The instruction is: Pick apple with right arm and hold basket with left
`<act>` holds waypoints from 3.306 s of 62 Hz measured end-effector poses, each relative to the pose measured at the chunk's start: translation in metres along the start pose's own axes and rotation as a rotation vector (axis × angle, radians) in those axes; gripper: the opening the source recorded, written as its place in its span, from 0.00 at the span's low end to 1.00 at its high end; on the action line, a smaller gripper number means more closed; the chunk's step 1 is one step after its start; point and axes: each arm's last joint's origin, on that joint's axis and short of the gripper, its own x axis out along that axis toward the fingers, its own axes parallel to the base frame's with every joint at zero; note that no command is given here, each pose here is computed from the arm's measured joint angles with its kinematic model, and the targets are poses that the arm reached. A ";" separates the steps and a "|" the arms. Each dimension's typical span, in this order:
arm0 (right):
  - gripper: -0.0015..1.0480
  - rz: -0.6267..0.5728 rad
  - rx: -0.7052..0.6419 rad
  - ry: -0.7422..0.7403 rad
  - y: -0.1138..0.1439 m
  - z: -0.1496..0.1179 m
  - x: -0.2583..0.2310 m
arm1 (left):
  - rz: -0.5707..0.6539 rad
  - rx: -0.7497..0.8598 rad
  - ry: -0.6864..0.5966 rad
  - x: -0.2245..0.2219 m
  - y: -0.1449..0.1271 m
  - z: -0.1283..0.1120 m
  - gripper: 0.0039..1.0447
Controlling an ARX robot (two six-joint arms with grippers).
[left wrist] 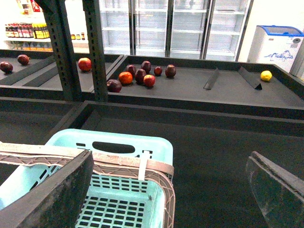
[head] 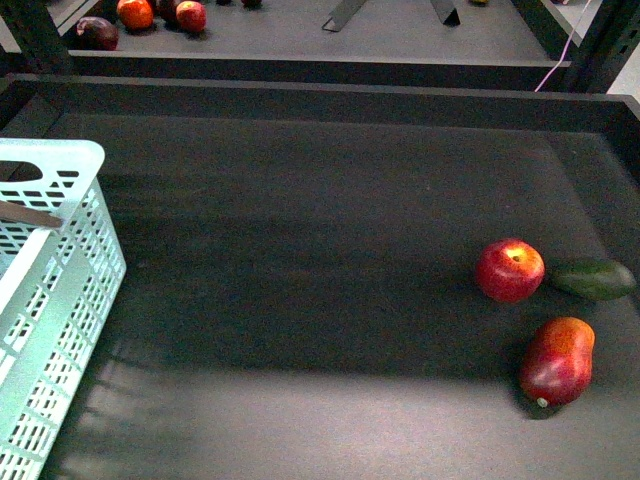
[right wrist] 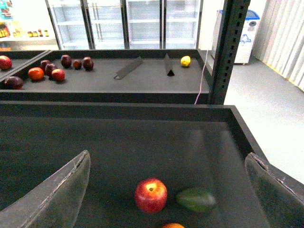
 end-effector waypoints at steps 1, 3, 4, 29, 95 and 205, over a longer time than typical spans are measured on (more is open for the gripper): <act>0.92 0.000 0.000 0.000 0.000 0.000 0.000 | 0.000 0.000 0.000 0.000 0.000 0.000 0.94; 0.92 0.000 0.000 0.000 0.000 0.000 0.000 | 0.000 0.000 0.000 0.000 0.000 0.000 0.94; 0.92 0.000 0.000 0.000 0.000 0.000 0.000 | 0.000 0.000 0.000 0.000 0.000 0.000 0.94; 0.92 0.000 0.000 0.000 0.000 0.000 0.000 | 0.000 0.000 0.000 0.000 0.000 0.000 0.94; 0.92 0.001 0.000 0.000 0.000 0.000 0.000 | 0.308 -1.069 0.335 0.124 0.110 -0.019 0.94; 0.92 0.001 0.000 0.000 0.000 0.000 0.000 | -0.193 -0.947 0.516 0.169 -0.101 0.078 0.16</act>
